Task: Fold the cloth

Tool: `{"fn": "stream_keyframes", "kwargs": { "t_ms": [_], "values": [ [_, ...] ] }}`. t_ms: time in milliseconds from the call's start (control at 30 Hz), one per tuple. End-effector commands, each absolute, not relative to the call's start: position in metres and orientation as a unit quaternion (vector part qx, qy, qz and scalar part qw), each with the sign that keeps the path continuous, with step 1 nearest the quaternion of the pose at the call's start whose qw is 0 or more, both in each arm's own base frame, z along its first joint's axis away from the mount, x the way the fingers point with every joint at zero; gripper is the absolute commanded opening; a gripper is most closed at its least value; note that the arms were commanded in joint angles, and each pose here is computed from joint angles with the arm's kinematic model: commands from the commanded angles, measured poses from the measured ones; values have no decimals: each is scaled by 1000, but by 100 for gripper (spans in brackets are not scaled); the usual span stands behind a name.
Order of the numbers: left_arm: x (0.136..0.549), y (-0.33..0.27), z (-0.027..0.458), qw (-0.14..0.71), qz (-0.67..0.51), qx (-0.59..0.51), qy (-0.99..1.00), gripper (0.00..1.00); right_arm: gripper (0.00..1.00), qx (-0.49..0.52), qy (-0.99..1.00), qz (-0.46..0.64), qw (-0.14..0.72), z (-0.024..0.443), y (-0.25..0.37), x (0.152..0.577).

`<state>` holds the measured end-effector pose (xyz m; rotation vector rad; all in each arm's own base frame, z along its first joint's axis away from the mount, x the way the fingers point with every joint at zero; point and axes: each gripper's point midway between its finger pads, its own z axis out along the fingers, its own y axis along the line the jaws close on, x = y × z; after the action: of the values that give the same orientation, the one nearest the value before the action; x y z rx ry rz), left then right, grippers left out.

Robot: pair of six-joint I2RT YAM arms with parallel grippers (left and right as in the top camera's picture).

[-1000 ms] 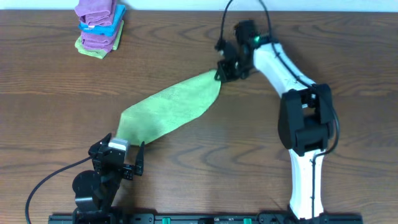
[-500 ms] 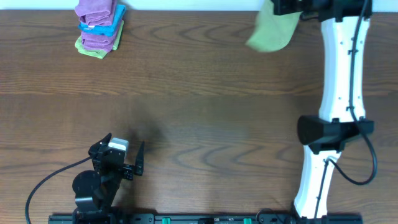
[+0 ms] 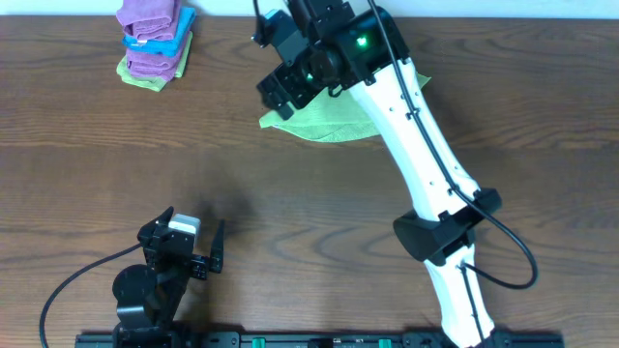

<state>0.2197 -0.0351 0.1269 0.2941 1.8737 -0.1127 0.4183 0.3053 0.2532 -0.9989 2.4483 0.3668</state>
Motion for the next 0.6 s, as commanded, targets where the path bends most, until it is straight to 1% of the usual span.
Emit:
{"fn": "stream_keyframes", "kwargs": {
  "t_ms": [0, 100, 267, 300, 367, 467, 500, 533, 567],
  "values": [
    [220, -36, 117, 574, -51, 125, 808, 95, 92, -324, 918, 83, 214, 230, 259, 444],
    [220, -36, 117, 574, -51, 124, 808, 95, 91, -274, 943, 74, 171, 197, 228, 454],
    [220, -36, 117, 574, -51, 124, 808, 95, 83, -208, 969, 75, 108, 143, 181, 462],
    [220, -36, 117, 574, -51, 124, 808, 95, 80, -199, 972, 81, 96, 135, 173, 461],
    [220, -36, 117, 574, -51, 125, 808, 95, 79, -172, 977, 97, 77, 119, 159, 460],
    [220, -36, 117, 574, -51, 124, 808, 95, 73, -146, 978, 138, 52, 105, 148, 456],
    [220, -36, 117, 574, -51, 124, 808, 95, 71, -139, 977, 153, 43, 101, 147, 453],
    [220, -36, 117, 574, -51, 125, 808, 95, 66, -129, 976, 170, 30, 94, 144, 449],
    [220, -36, 117, 574, -51, 124, 808, 95, 63, -124, 977, 172, 24, 88, 140, 447]
  ]
}}
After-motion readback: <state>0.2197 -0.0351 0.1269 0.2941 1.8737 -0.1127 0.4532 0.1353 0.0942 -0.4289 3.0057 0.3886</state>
